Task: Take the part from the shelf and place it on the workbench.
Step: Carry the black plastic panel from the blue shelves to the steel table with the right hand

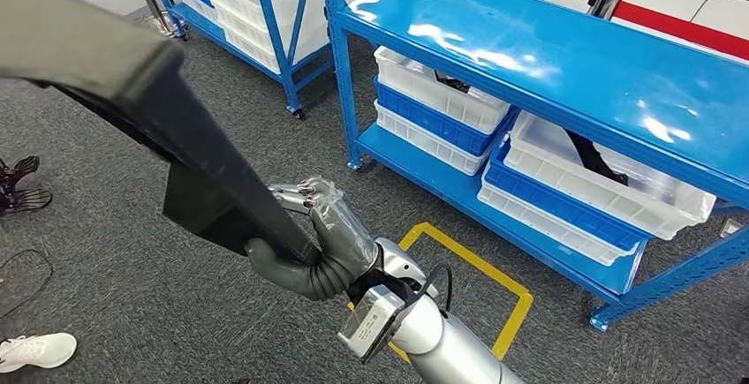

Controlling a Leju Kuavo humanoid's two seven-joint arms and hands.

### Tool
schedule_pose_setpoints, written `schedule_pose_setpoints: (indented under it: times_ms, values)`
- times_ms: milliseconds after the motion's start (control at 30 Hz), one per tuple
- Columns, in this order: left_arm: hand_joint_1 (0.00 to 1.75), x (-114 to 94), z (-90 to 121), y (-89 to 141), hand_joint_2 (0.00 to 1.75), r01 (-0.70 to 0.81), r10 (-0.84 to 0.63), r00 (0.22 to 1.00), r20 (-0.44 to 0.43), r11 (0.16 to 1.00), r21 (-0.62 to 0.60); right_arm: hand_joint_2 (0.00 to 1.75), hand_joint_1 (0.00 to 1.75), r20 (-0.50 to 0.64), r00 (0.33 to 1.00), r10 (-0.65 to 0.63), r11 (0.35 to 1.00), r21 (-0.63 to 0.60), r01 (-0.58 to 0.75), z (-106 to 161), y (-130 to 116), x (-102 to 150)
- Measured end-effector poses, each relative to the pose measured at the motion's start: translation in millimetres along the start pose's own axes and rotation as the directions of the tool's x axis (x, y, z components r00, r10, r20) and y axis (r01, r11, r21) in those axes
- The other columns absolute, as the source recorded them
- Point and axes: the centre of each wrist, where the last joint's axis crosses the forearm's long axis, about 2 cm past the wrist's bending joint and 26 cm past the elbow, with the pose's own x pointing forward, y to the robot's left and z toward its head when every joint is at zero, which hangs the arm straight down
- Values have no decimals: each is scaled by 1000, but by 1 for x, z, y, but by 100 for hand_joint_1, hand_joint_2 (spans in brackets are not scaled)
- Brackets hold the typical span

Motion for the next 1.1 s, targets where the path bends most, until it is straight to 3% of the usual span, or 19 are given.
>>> schedule_pose_setpoints:
  times_ms: [633,1100]
  values:
    - [0,-2,0,-1,175,8,-8,1000,-1,1000,6,175,175,-13,1000,8,1000,-4,-8,15,8,-2]
    - [0,4,0,4,175,16,-16,1000,10,1000,0,175,175,10,1000,0,1000,18,0,-7,1,3]
